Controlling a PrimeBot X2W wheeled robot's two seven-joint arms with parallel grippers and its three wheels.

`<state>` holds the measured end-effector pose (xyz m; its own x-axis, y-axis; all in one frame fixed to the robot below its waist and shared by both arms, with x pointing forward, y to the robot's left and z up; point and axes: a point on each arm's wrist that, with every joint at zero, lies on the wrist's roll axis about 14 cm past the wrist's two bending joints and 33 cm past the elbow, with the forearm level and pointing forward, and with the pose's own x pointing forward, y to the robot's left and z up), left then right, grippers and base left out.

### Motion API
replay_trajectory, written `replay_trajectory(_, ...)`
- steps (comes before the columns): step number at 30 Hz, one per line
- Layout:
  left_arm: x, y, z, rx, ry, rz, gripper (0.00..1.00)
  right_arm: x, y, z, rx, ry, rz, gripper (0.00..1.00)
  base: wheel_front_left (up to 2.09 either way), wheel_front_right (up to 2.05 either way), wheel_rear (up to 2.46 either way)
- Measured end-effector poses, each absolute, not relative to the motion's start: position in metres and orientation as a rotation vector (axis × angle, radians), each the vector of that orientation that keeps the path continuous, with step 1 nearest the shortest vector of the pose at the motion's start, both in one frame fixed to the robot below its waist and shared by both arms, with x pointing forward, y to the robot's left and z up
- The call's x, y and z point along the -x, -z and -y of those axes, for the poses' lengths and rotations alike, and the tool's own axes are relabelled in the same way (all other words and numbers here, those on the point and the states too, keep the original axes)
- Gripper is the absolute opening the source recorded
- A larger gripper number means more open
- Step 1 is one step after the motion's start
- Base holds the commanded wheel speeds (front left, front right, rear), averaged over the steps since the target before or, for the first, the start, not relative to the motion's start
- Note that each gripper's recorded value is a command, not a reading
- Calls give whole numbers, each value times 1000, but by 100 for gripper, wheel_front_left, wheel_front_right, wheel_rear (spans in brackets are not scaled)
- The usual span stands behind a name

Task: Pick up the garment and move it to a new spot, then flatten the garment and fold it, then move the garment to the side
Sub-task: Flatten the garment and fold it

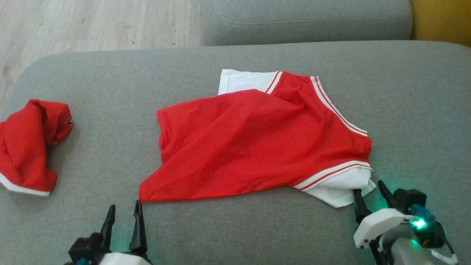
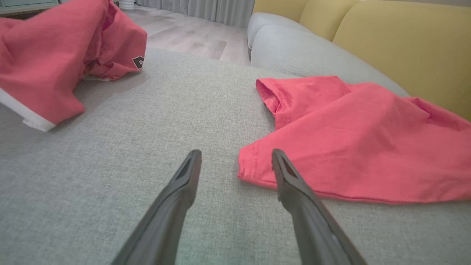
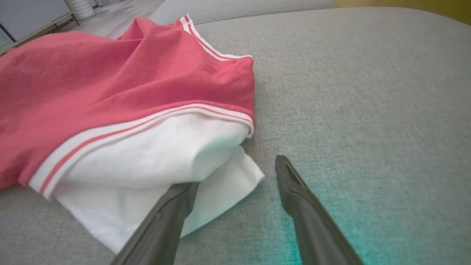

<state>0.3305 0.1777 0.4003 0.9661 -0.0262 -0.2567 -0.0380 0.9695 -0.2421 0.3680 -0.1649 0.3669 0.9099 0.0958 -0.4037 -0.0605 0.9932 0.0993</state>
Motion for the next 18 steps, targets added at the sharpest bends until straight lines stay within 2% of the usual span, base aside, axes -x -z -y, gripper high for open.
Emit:
replay_trajectory(7,-331,-394,-176,249,-3,-283,100,-373,-354,163,-55,-95,-469,99,0,0,0)
replay_trajectory(9,-333,-395,-175,252,4,-281,100,-377,-353,161,-54,-100,-476,0,0,0,0)
replay_trajectory(14,-337,-395,-175,267,0,-279,100,-379,-353,162,-57,-93,-477,0,0,0,0)
replay_trajectory(18,-339,-396,-171,290,7,-277,100,-371,-356,184,-57,-26,-461,0,0,0,0)
